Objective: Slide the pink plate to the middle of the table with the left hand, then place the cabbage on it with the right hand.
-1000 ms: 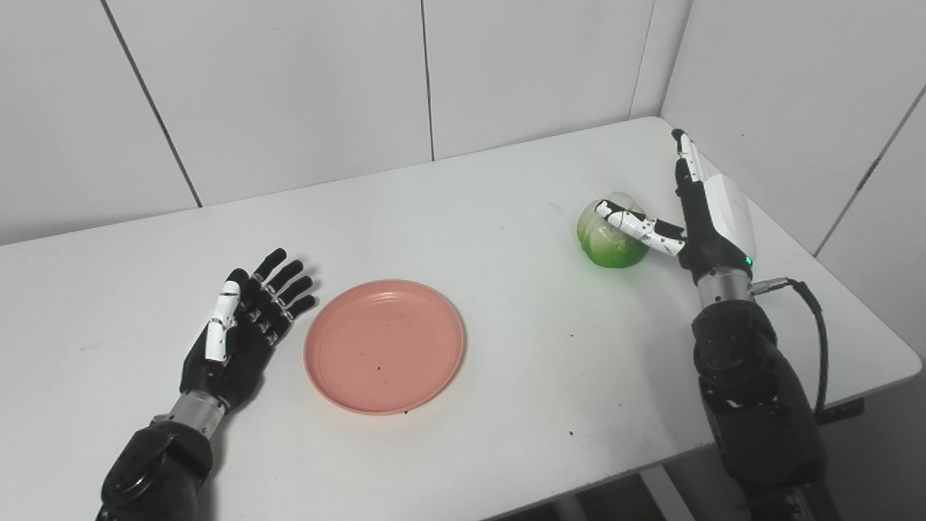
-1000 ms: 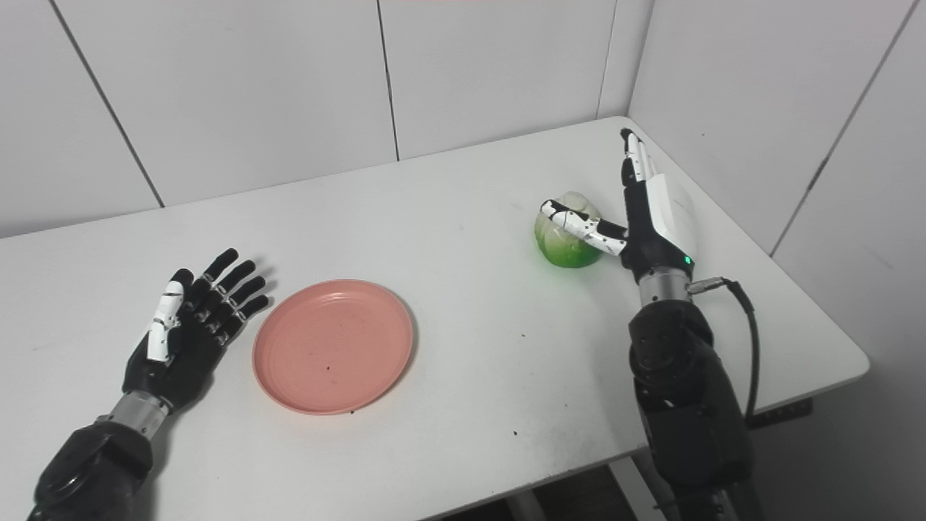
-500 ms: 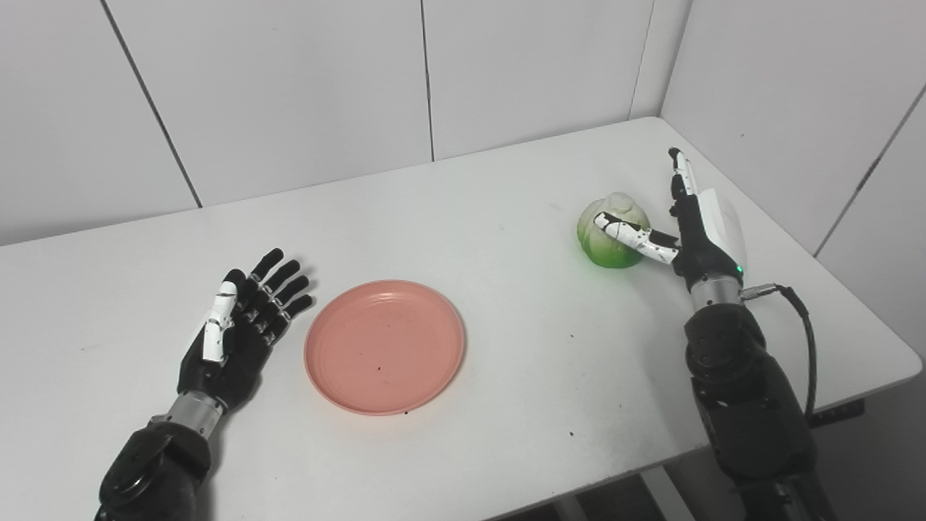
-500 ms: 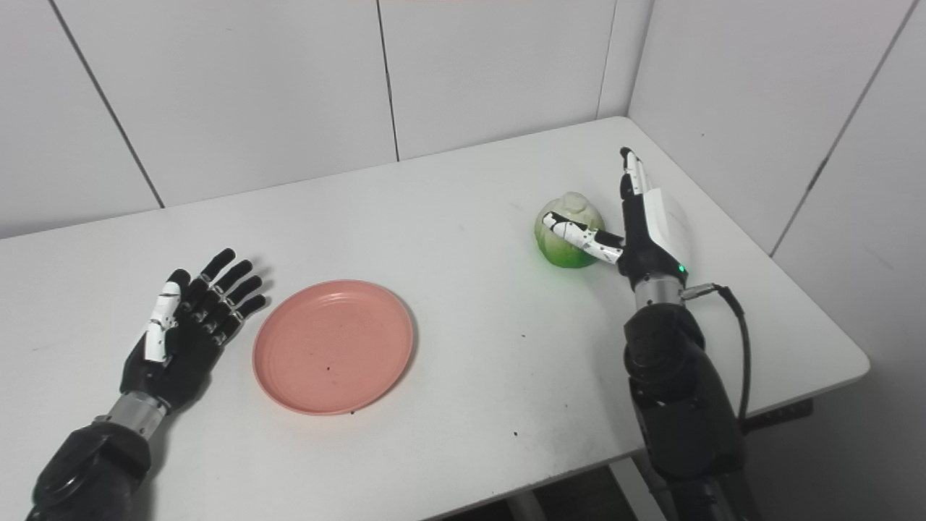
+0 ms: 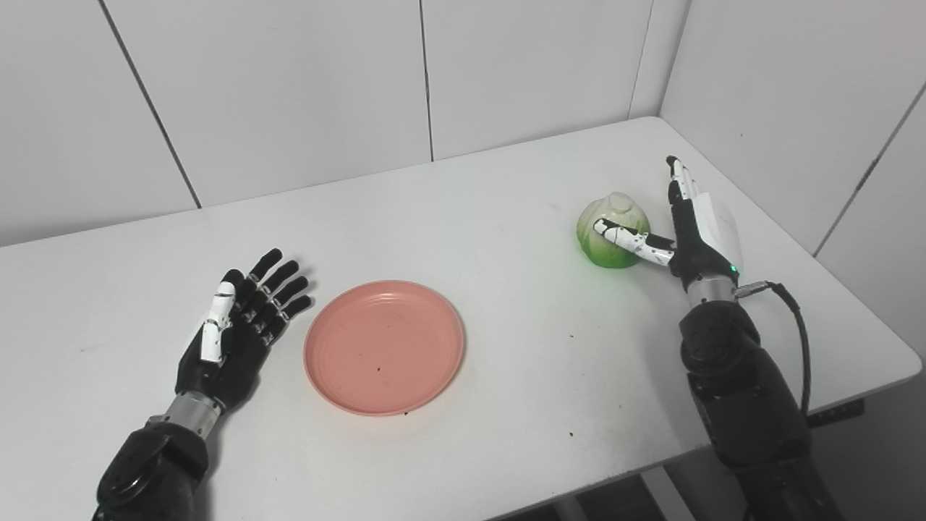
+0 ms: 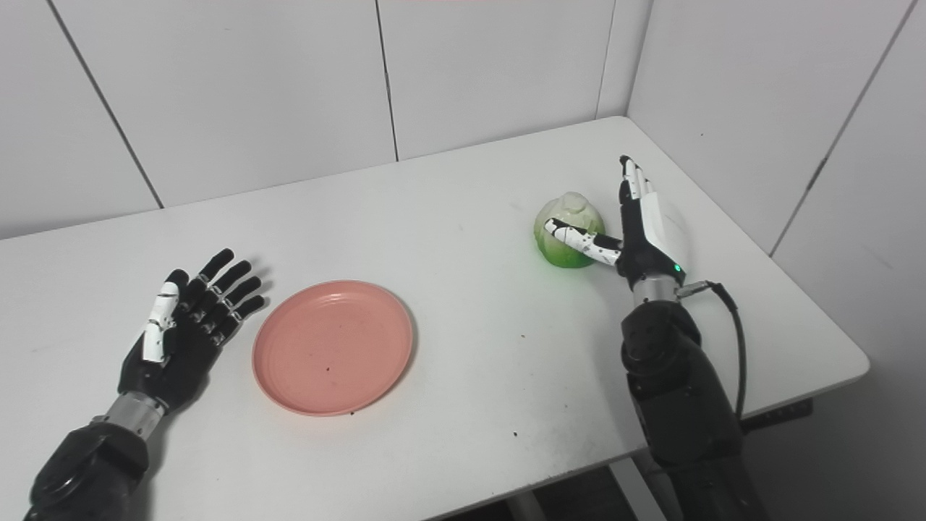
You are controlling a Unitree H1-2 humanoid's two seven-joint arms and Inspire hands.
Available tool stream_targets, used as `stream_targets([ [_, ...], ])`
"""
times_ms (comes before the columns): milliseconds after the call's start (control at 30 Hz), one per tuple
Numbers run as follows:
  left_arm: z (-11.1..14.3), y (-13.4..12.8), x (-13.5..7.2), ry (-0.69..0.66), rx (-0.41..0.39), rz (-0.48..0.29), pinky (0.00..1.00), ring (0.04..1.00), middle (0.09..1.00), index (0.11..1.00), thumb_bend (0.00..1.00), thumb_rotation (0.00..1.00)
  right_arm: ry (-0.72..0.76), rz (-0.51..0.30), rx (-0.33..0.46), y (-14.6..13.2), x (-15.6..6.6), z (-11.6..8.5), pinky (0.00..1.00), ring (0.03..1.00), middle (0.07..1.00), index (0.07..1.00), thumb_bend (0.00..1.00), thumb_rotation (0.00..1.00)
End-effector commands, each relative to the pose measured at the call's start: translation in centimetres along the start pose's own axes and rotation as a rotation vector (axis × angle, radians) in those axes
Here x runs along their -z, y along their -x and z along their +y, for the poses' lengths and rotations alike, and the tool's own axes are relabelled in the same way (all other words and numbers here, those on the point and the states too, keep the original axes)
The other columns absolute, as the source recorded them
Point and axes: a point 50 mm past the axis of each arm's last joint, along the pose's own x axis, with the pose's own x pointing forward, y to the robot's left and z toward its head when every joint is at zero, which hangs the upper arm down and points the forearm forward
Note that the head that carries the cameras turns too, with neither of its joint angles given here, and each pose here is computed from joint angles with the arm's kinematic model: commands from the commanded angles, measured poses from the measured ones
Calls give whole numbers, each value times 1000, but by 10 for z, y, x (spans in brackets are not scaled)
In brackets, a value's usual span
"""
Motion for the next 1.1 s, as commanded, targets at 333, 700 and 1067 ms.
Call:
stream_targets([
  [333, 16, 31, 39, 12, -87, 167, 852, 879, 898, 891, 491, 971, 1, -13, 30, -21, -14, -11, 839, 989, 1000, 1000, 1000, 610],
  [700, 17, 32, 38, 12, -87, 168, 852, 876, 894, 887, 490, 962, -30, 5, 6, -29, -15, -5, 799, 984, 1000, 1000, 1000, 585],
  [1067, 17, 33, 37, 11, -83, 168, 854, 879, 896, 887, 489, 968, -41, 21, -2, -35, -13, -1, 843, 994, 1000, 1000, 1000, 558],
])
